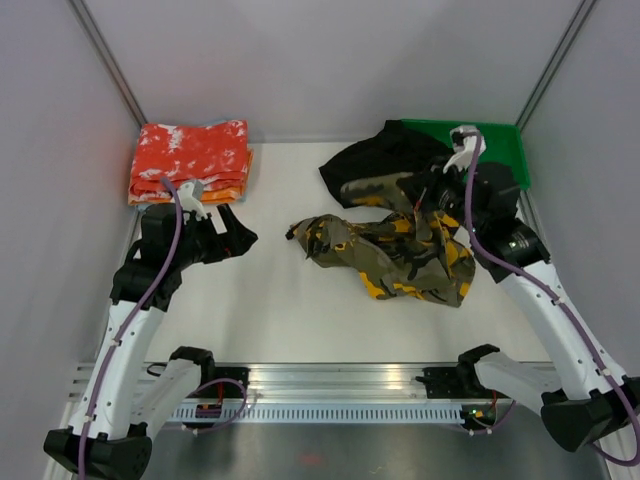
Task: Fold and stack the trousers
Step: Flatten the trousers out
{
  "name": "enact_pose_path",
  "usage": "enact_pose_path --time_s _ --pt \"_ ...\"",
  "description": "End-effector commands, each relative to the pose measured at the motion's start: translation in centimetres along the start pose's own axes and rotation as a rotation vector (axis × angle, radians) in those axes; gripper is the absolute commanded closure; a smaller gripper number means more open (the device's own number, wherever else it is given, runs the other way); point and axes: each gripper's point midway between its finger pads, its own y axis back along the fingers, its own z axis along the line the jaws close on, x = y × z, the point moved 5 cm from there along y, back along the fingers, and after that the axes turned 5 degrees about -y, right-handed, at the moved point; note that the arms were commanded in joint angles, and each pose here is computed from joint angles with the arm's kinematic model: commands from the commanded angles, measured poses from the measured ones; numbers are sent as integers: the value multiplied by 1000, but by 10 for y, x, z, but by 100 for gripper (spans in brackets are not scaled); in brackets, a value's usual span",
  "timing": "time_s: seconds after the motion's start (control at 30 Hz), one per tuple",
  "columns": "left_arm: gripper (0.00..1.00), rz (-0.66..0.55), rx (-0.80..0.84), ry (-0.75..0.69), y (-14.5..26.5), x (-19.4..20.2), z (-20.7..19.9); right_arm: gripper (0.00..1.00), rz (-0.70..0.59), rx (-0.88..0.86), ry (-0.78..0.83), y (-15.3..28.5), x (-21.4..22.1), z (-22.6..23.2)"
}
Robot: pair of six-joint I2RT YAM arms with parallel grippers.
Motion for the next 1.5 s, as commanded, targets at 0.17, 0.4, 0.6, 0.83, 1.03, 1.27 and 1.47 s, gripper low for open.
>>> enact_pose_path --time_s 0.17,0.4,0.6,0.83,1.03,1.27,1.47 --pt "0 -16 62 -35 2 -10 -10 27 297 327 -29 25 95 -62" --pt "0 18 146 -57 -5 -8 -20 10 285 677 71 18 50 -88" --pt "2 93 145 7 -31 11 -17 25 395 590 -13 -27 110 -106" --pt "1 99 75 -4 -34 17 -6 34 636 506 -62 -33 232 -96" --pt "0 99 83 -5 -35 15 -7 33 696 406 -82 -63 287 -66" --pt "0 99 19 -34 -30 16 1 30 770 250 11 -123 326 19" --pt "0 62 -6 -61 -19 7 1 20 587 314 116 -143 224 23"
